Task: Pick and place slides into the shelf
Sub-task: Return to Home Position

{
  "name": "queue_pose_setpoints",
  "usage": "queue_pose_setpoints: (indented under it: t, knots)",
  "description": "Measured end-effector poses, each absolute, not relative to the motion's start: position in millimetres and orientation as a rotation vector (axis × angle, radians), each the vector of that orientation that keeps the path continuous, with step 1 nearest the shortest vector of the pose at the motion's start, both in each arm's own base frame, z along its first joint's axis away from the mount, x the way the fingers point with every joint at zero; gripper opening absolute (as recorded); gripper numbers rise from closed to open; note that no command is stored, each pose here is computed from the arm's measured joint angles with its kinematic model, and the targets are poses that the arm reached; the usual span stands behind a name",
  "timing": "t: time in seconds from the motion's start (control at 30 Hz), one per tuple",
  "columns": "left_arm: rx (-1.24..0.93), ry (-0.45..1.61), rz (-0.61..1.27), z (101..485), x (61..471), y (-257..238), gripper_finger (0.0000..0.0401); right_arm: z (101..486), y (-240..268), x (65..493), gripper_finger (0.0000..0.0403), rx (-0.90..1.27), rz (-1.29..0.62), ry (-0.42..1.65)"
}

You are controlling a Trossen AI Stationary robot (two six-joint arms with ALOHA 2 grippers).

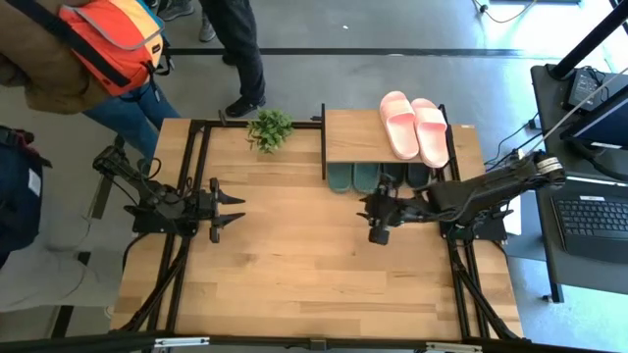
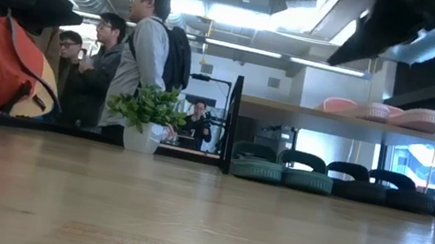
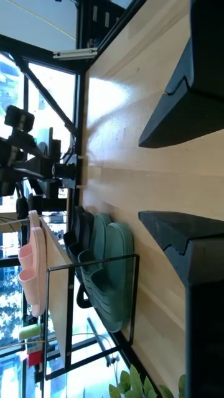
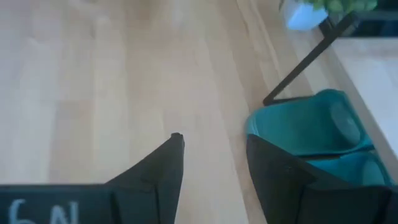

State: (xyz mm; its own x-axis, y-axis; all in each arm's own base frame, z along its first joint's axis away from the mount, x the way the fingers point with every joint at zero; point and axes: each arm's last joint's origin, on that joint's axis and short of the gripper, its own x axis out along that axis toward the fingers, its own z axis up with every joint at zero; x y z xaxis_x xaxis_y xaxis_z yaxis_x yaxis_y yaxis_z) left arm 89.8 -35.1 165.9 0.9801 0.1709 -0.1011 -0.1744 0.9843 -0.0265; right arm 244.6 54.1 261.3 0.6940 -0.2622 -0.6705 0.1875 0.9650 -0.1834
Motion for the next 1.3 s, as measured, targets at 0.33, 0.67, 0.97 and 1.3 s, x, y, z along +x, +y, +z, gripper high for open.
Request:
queue_pose_setpoints:
  t: [0.33, 0.67, 0.97, 1.3]
  knots:
    - [-0.041, 0.092, 0.174, 166.4, 89.9, -35.2, 0.0168, 269.0, 48.9, 193.2, 0.0174, -0.025, -0.206, 0.593]
    - [-0.049, 0.083, 0.177, 167.4, 90.0, -35.2, 0.0168, 228.1, 35.1, 150.5, 0.0174, 0.047, -0.202, 0.484]
    - [-0.05, 0.082, 0.182, 167.4, 90.0, -35.0, 0.0168, 198.7, 28.2, 129.1, 0.0174, 0.091, -0.192, 0.391]
    - [-0.05, 0.082, 0.181, 167.6, 89.9, -35.0, 0.0168, 176.0, 23.3, 113.7, 0.0174, 0.131, -0.187, 0.33]
